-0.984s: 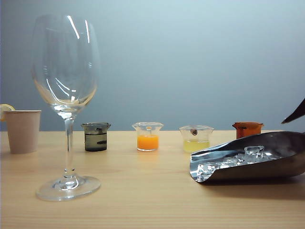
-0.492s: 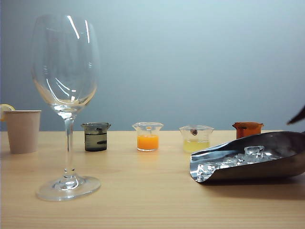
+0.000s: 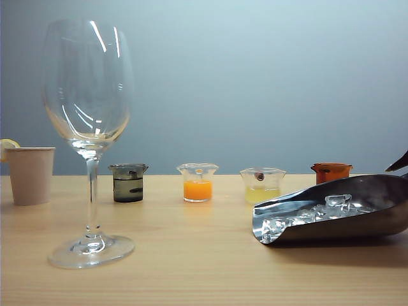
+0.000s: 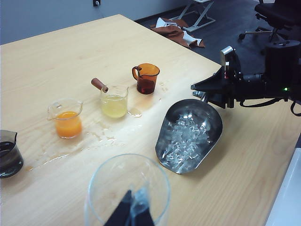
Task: Pick up the ice scoop on the desk filled with ice cubes, pour the ice into the goblet, and finally put the scoop back on the table.
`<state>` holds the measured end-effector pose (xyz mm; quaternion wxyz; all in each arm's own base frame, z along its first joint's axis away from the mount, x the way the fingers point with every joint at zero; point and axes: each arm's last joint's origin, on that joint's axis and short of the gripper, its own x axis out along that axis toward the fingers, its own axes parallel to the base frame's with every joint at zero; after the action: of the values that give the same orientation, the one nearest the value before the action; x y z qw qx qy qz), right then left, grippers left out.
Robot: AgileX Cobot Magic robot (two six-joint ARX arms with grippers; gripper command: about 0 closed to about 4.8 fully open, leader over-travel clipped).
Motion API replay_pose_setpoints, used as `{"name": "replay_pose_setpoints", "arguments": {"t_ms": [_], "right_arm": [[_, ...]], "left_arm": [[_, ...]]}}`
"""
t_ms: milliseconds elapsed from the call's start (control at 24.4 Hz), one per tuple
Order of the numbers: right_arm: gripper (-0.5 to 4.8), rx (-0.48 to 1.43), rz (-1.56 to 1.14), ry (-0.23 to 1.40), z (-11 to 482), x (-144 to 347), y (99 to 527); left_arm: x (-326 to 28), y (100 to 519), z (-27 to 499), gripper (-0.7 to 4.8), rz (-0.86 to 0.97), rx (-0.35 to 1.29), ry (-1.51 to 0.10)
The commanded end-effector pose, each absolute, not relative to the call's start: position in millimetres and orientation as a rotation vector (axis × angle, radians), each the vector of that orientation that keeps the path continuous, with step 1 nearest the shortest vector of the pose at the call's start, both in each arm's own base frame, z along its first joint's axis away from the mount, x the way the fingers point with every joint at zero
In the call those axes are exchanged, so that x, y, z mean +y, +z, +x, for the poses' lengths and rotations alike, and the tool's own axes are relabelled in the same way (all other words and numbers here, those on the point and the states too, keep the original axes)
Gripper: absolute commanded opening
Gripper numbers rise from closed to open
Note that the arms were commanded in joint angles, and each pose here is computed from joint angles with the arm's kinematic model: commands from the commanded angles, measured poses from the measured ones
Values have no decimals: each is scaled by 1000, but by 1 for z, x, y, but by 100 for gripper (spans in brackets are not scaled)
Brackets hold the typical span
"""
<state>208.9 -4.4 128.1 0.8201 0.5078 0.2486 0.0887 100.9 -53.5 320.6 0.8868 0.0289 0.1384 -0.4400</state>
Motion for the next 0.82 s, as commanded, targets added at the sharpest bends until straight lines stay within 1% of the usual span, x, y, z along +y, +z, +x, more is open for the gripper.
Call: {"name": "replay_pose_setpoints", "arguments": {"t_ms": [41,82,287,820], "right_arm": [[82,517,1076,197,209,-5,130],[61,520,1077,195,209,-4,129],[-3,525,1078,189,209,-5,129],[-3,541,1151,172,209,-4,128]], "left_arm": [[-53,323,100,-5,65,270,-915],[-53,323,100,-5,65,270,-915],[-53,323,100,-5,65,270,-915],[-53,323,100,-5,65,270,-915]]}}
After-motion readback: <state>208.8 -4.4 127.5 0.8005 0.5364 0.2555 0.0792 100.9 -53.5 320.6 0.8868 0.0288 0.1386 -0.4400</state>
